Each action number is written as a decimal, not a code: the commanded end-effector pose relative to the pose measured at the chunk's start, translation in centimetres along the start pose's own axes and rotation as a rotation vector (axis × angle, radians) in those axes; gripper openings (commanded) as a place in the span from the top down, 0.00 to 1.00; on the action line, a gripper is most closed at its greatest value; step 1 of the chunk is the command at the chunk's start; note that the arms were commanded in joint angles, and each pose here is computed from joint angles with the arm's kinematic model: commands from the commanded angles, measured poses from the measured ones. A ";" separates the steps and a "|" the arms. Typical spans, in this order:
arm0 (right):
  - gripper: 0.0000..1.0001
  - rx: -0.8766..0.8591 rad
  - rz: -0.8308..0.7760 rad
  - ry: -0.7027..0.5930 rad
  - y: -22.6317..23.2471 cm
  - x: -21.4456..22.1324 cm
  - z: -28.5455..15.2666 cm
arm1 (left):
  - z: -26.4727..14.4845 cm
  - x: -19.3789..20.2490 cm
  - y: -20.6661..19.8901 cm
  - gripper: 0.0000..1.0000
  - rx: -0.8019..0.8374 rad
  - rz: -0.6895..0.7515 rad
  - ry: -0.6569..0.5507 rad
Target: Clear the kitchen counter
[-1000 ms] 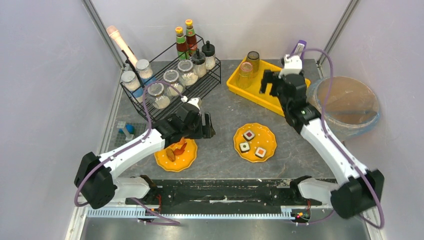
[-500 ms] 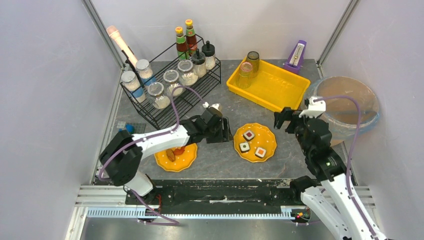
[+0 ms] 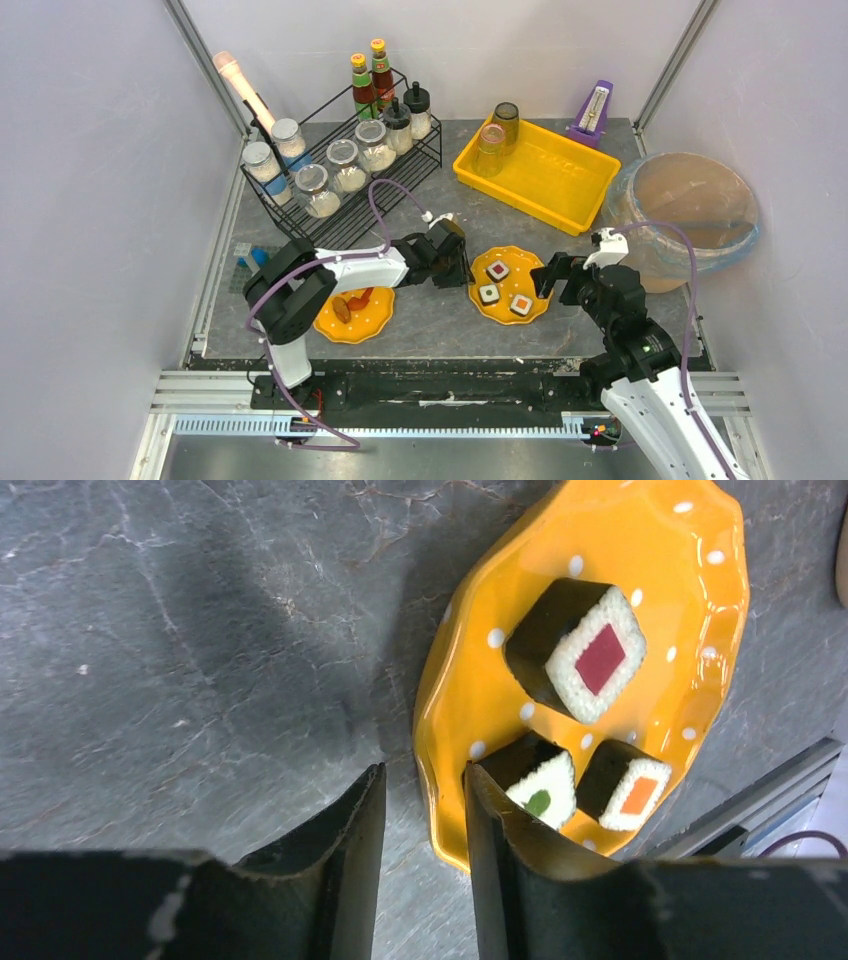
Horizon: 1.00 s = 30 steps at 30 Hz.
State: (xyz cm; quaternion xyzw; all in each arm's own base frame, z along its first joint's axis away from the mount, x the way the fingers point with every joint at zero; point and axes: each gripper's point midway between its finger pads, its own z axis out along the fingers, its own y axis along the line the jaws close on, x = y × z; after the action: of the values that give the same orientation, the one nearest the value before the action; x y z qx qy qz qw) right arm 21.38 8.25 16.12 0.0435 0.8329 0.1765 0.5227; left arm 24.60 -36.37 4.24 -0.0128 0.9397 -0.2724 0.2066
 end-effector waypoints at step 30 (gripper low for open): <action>0.03 -0.117 0.228 0.214 2.0 7.0 2.7 | -3.5 -1.3 -0.4 0.98 0.307 -0.328 -0.144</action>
State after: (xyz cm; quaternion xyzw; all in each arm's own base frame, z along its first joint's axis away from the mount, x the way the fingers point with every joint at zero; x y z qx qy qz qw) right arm 19.45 11.63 8.46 0.0835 0.8782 0.2568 0.3947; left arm 23.51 -33.50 2.41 -0.1208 0.9087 -0.3428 0.2052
